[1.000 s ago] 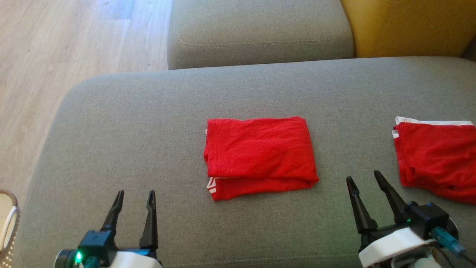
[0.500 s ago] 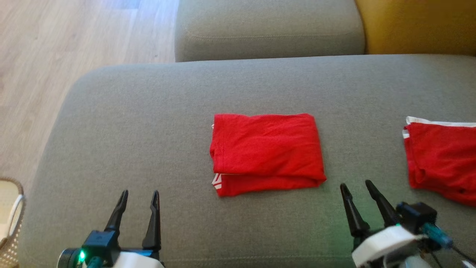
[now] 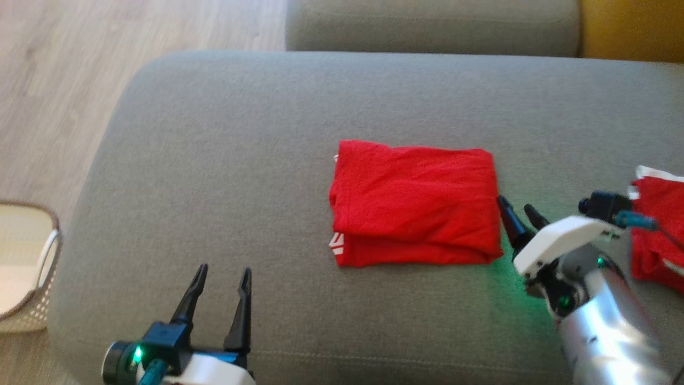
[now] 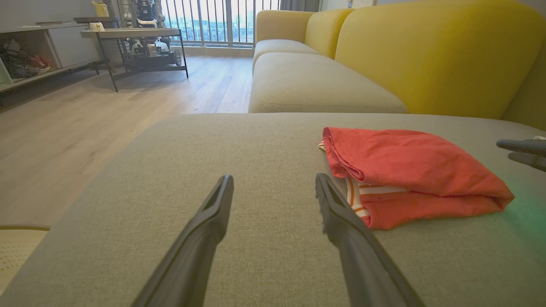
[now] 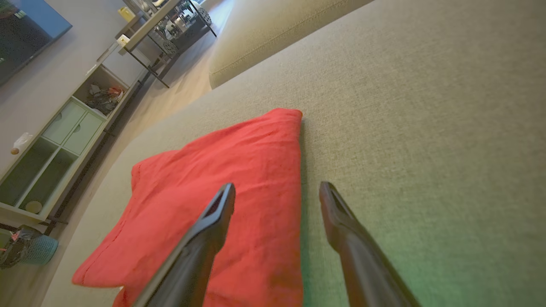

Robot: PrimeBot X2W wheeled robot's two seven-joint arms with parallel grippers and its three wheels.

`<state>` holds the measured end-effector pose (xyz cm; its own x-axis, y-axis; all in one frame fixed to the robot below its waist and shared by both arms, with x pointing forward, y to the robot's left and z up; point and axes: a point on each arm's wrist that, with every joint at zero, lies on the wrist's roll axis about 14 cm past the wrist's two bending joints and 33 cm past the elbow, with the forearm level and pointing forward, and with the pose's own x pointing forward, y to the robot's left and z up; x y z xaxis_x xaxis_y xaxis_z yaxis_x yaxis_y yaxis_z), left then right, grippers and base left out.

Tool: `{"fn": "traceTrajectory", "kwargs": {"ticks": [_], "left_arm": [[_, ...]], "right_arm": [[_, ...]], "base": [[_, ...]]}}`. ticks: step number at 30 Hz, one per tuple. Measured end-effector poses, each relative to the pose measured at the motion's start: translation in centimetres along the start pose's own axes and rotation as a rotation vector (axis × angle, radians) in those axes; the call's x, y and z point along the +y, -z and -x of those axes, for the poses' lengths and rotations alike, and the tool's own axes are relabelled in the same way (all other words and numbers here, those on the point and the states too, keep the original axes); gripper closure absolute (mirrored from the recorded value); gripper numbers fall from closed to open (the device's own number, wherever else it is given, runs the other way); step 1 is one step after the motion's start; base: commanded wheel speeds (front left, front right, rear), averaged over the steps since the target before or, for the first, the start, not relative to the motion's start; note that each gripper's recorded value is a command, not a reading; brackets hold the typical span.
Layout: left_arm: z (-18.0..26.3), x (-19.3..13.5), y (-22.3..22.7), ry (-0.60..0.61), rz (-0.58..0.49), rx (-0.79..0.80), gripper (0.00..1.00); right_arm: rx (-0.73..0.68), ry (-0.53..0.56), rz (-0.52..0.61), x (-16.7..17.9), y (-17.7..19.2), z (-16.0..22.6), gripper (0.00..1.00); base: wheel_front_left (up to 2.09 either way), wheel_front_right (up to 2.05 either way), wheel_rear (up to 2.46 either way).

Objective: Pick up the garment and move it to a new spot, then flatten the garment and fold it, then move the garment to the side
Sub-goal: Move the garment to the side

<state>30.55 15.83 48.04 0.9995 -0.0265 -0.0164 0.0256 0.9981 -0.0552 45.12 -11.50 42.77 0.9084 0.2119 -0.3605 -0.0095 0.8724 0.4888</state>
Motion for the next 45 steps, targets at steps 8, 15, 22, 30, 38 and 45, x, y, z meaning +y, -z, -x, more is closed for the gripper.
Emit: {"fn": "traceTrajectory", "kwargs": {"ticks": [8,15,22,30,38,45], "left_arm": [[-0.8,0.8,0.4,-0.032,0.009,0.017,0.00],[-0.7,1.2,0.5,-0.043,0.005,0.022,0.00],[-0.9,0.4,0.2,-0.008,-0.002,0.008,0.00],[-2.6,-2.0,0.2,0.091,0.009,0.008,0.00],[-4.8,-6.1,0.6,0.242,0.012,0.015,0.00],[-6.5,-8.9,1.1,0.334,0.017,0.021,0.00]], "right_arm": [[0.206,0.044,-0.080,-0.4,2.5,-3.3,0.00],[0.296,0.018,-0.066,0.9,4.3,-3.6,1.00],[0.236,-0.021,0.001,1.4,3.4,-2.5,1.00],[0.060,0.013,0.086,-2.5,-3.3,-0.9,1.00],[-0.063,0.107,0.154,-7.6,-9.3,2.8,1.00],[-0.153,0.266,0.163,-13.7,-13.9,7.0,1.00]], "base": [[0.00,0.00,0.00],[0.00,0.00,0.00],[0.00,0.00,0.00],[0.00,0.00,0.00],[0.00,0.00,0.00],[0.00,0.00,0.00]]}}
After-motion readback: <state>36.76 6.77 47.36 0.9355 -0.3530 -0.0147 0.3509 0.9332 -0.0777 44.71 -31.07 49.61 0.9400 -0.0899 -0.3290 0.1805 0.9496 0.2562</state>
